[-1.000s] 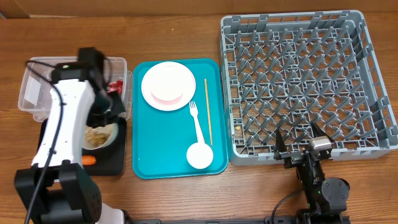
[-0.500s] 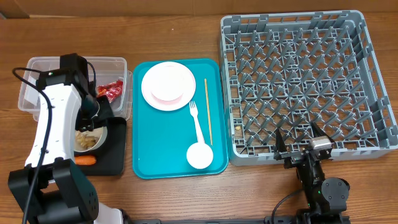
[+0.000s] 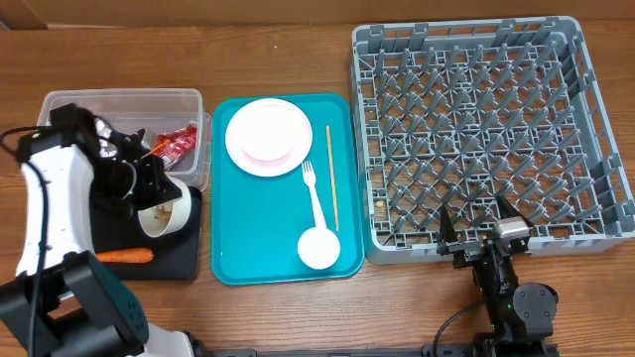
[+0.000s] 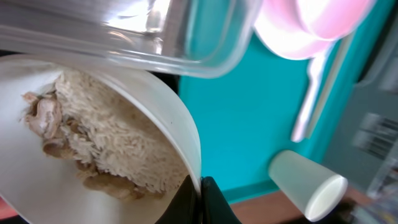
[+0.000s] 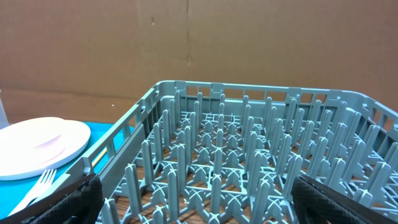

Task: Sort waste into correct bins and load items into the dishwasher
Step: 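Tilt the rice bowl with the left gripper to pour food onto the black tray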

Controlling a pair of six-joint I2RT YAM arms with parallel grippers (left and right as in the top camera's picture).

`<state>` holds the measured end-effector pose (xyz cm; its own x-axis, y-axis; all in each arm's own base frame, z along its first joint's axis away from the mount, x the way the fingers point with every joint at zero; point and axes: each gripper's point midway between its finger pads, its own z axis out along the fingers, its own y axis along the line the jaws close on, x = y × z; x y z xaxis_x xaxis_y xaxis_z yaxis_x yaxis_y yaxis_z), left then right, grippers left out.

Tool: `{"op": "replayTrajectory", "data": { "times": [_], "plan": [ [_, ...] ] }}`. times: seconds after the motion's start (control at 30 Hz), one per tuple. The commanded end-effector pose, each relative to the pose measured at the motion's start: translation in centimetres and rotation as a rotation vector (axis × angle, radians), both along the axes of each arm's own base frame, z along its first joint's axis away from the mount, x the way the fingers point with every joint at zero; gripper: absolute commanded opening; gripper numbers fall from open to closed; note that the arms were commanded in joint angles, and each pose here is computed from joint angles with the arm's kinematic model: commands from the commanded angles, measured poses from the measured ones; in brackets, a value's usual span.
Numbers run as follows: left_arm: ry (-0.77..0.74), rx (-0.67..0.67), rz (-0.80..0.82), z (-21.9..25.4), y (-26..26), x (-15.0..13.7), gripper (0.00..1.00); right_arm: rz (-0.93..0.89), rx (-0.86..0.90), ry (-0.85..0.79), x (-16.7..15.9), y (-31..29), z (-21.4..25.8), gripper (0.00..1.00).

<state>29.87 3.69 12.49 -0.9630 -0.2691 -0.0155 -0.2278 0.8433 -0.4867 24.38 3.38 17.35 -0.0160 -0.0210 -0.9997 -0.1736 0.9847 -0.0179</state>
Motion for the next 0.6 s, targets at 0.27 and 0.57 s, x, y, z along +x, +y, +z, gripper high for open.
{"op": "replayTrajectory", "data": {
  "times": [0.27,0.57],
  "plan": [
    [-0.430,-0.390,-0.032,6.4,0.7,0.4,0.05,0.004,-0.004,-0.002,0.0,0.1,-0.2,1.00],
    [-0.457,-0.437,0.030,5.6,1.7,-0.9,0.05,0.004,-0.004,-0.002,0.0,0.1,-0.2,1.00]
  ]
}}
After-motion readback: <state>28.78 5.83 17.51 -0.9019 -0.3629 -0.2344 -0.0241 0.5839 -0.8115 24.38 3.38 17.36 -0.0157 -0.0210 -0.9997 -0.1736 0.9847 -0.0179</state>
